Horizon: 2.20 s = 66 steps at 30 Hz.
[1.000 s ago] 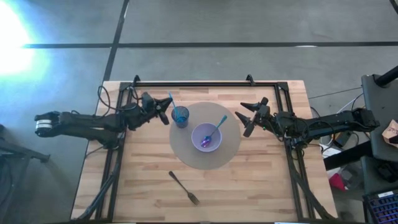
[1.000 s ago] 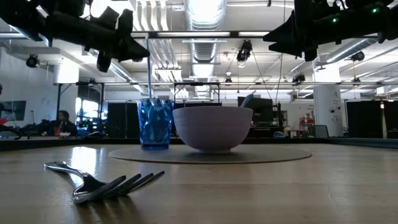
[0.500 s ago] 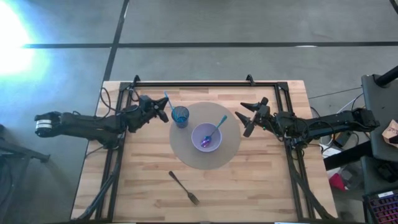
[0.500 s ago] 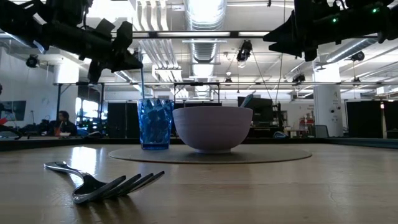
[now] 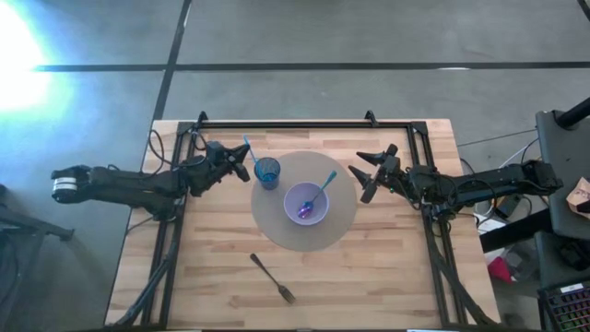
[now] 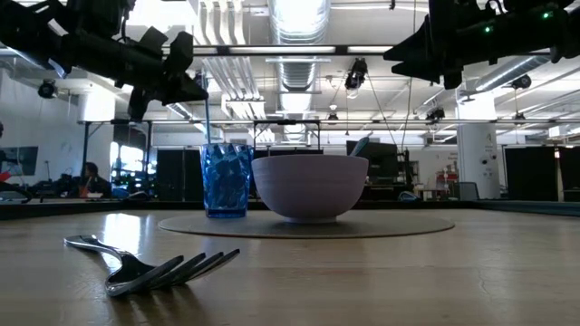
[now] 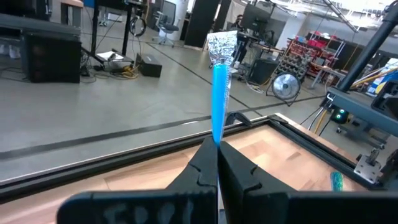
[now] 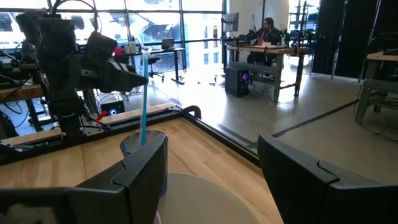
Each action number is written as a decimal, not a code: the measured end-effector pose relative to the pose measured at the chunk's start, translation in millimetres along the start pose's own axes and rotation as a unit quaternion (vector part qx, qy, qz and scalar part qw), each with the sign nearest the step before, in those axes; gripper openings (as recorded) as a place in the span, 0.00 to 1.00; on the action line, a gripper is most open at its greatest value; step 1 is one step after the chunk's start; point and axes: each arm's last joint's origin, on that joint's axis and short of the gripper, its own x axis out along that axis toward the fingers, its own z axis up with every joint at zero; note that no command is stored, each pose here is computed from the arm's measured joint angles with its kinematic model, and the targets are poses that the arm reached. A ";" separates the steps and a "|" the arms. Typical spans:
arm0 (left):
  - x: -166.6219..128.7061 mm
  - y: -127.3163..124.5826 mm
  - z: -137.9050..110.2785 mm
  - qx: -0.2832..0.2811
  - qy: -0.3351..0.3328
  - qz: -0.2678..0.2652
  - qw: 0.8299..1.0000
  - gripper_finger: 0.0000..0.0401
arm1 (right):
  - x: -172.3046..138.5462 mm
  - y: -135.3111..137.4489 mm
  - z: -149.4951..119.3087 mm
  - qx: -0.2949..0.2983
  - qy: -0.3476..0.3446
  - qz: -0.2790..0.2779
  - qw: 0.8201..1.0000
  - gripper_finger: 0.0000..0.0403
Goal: Pick & Place Utensil
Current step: Put the blue straw into the blue cup, then put the black fork into the purple bowl
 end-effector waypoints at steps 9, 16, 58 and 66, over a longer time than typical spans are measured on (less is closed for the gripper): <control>0.0 -0.1 0.1 0.026 0.000 0.000 1.000 0.12 | 0.0 0.0 0.0 0.000 0.000 0.000 1.000 0.61; 0.0 -0.1 0.1 0.027 0.000 0.000 1.000 0.30 | 0.0 0.0 0.0 -0.002 0.000 0.000 1.000 0.61; 2.1 -32.9 82.2 0.181 0.099 0.025 0.978 0.48 | 0.0 0.0 0.1 -0.002 0.000 0.000 1.000 0.61; -2.5 -37.1 102.4 0.195 0.110 0.028 0.974 0.48 | 0.0 0.0 0.1 0.000 0.000 0.000 1.000 0.61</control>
